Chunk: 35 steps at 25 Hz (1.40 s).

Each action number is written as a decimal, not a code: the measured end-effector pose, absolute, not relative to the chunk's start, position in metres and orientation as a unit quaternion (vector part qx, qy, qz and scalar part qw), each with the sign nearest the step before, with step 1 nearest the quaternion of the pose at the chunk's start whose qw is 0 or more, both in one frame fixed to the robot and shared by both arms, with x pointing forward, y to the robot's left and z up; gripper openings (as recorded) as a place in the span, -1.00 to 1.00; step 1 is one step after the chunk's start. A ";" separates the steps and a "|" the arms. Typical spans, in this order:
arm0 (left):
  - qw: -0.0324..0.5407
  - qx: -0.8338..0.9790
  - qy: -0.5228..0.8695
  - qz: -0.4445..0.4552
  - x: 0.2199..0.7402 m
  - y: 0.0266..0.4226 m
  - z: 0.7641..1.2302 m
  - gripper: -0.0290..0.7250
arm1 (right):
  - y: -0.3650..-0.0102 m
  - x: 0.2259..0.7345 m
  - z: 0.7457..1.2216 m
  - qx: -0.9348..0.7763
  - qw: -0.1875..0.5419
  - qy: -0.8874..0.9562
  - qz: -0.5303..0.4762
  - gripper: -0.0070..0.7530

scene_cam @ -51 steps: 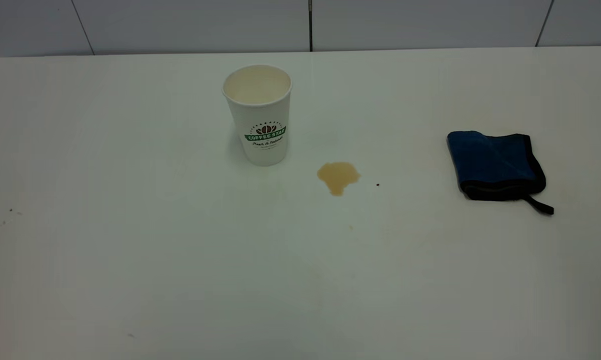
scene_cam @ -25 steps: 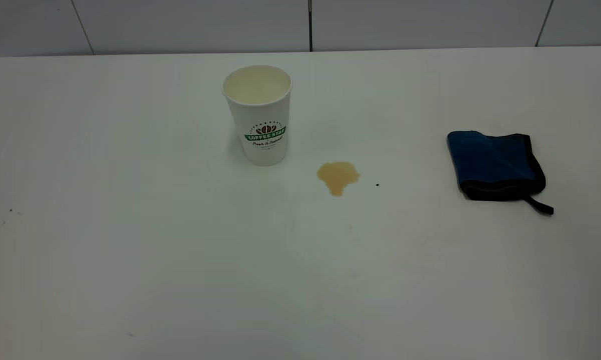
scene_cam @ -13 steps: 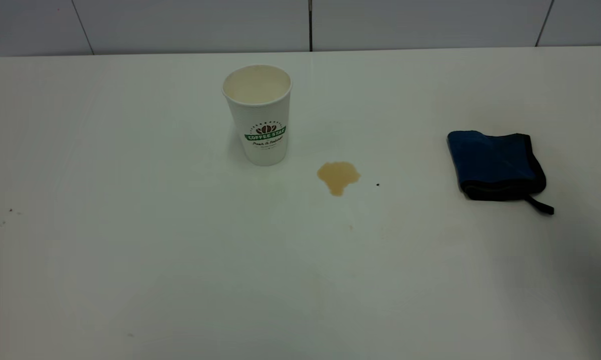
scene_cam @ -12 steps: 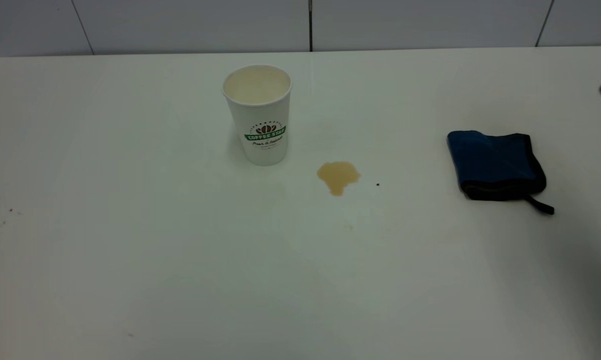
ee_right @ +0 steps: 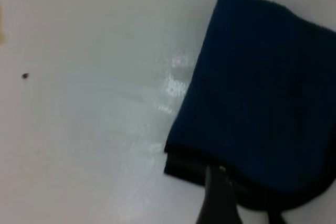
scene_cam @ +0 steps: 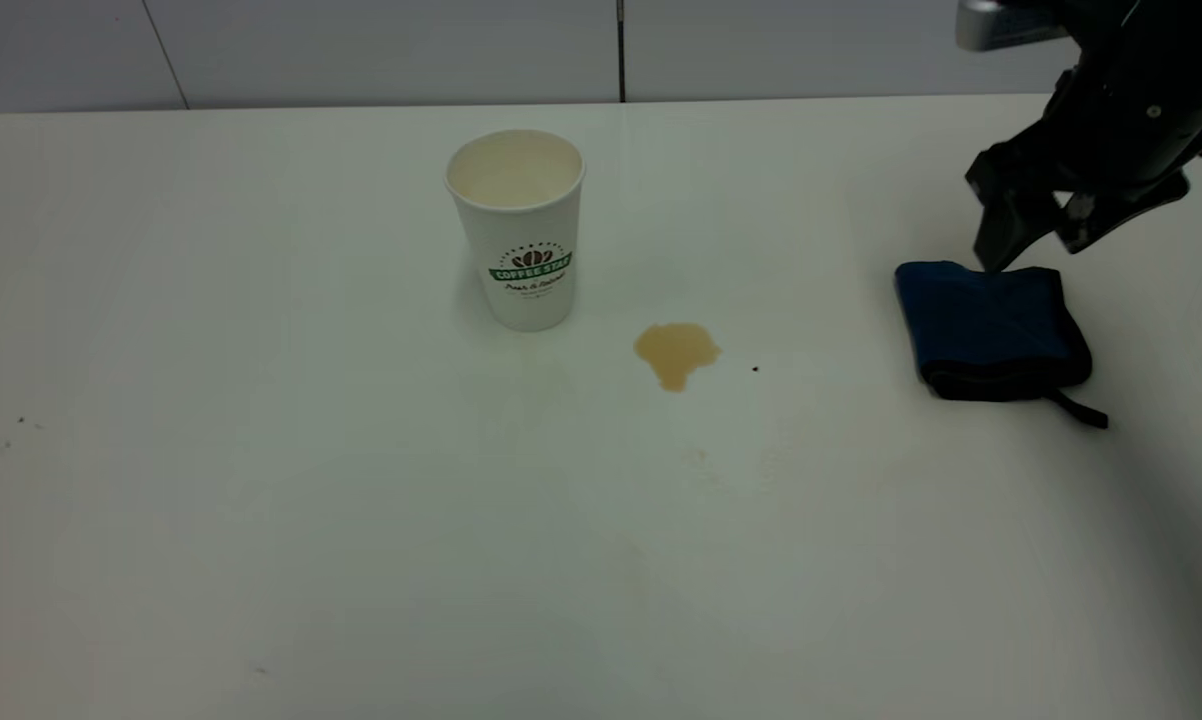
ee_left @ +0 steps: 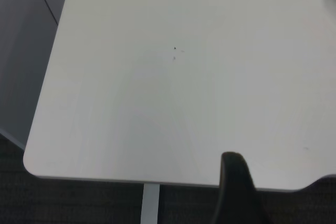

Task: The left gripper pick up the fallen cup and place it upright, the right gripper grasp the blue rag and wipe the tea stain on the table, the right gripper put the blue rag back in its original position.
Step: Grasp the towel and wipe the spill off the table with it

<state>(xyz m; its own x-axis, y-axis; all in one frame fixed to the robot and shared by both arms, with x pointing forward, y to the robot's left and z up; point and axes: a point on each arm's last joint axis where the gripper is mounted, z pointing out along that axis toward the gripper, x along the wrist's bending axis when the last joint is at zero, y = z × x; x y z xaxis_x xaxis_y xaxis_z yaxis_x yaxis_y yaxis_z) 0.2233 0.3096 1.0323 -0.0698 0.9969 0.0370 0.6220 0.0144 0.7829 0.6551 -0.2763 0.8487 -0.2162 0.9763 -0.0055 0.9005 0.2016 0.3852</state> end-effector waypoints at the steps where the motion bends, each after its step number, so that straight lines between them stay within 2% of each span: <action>1: 0.284 0.620 0.653 0.329 0.223 0.310 1.032 0.38 | -0.278 0.660 0.838 0.610 0.124 0.769 0.145 0.60; 9: 0.284 0.620 0.653 0.330 0.223 0.310 1.032 0.38 | -0.295 0.685 0.804 0.620 0.129 0.762 0.136 0.58; 22: 0.284 0.620 0.653 0.330 0.223 0.310 1.032 0.38 | -0.271 0.681 0.770 0.587 0.120 0.791 0.125 0.56; 24: 0.284 0.620 0.653 0.330 0.223 0.310 1.032 0.38 | -0.272 0.682 0.770 0.580 0.123 0.796 0.121 0.42; 25: 0.284 0.620 0.653 0.330 0.223 0.310 1.032 0.38 | -0.270 0.681 0.770 0.577 0.122 0.799 0.120 0.26; 28: 0.284 0.620 0.653 0.330 0.223 0.310 1.032 0.38 | -0.261 0.680 0.770 0.564 0.120 0.809 0.117 -0.49; 29: 0.284 0.620 0.653 0.330 0.223 0.310 1.032 0.38 | -0.257 0.680 0.771 0.557 0.120 0.813 0.116 -0.68; 30: 0.284 0.620 0.653 0.330 0.223 0.310 1.032 0.38 | -0.252 0.679 0.771 0.550 0.120 0.819 0.115 -0.75; 33: 0.284 0.620 0.653 0.330 0.223 0.310 1.032 0.38 | -0.225 0.682 0.775 0.526 0.123 0.832 0.125 -0.76; 35: 0.284 0.620 0.653 0.330 0.223 0.310 1.032 0.38 | -0.195 0.686 0.781 0.500 0.130 0.845 0.142 -0.76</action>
<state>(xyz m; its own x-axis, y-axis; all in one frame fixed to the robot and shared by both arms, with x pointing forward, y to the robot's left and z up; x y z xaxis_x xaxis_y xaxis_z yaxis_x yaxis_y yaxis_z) 0.2233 0.3097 1.0323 -0.0704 0.9968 0.0380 0.6220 0.0141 0.7829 0.6859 -0.1955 0.7809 -0.4669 0.8808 -0.0787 0.8070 0.4607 0.3695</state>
